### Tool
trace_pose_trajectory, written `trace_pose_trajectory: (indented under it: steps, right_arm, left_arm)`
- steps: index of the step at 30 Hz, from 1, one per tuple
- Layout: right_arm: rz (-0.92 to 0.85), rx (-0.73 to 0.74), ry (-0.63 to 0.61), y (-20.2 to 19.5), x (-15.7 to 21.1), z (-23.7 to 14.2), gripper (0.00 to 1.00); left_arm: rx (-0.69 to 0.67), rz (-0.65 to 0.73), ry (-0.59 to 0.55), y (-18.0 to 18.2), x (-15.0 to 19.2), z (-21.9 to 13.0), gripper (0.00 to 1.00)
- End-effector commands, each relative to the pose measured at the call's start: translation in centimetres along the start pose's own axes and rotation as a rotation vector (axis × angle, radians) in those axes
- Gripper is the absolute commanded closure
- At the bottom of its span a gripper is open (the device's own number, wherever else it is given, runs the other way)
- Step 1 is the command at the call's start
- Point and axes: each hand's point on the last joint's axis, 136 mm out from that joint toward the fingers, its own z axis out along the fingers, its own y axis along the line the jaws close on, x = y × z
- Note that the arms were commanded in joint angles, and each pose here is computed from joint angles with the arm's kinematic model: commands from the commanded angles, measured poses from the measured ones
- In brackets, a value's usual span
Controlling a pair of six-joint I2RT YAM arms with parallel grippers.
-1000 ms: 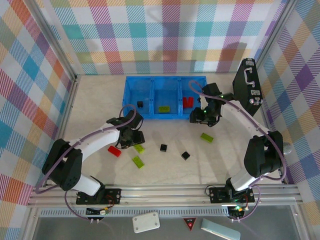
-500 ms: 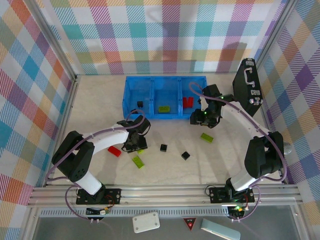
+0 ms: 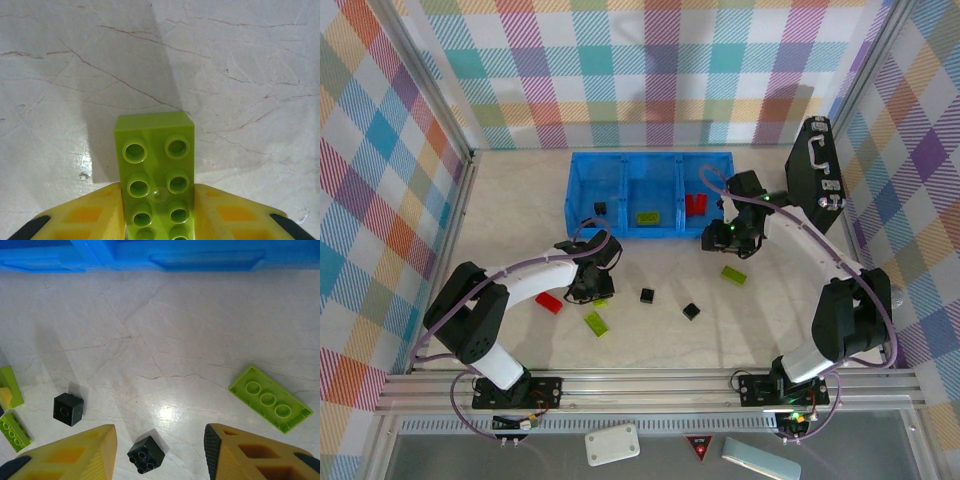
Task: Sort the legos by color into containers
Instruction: Pick up the lego from the center of the table.
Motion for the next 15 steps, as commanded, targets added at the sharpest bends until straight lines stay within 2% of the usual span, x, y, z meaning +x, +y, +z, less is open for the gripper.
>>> trace_pose_trajectory:
  steps: [1, 15]
  right_arm:
    - [-0.014, -0.004, -0.009, 0.2, 0.6, -0.6, 0.49]
    - [-0.003, 0.021, -0.019, -0.5, 1.8, -1.4, 0.49]
  left_arm:
    - [-0.011, 0.033, -0.014, -0.4, -0.2, -0.3, 0.66]
    - [0.032, 0.139, -0.073, -3.7, -3.0, -3.7, 0.65]
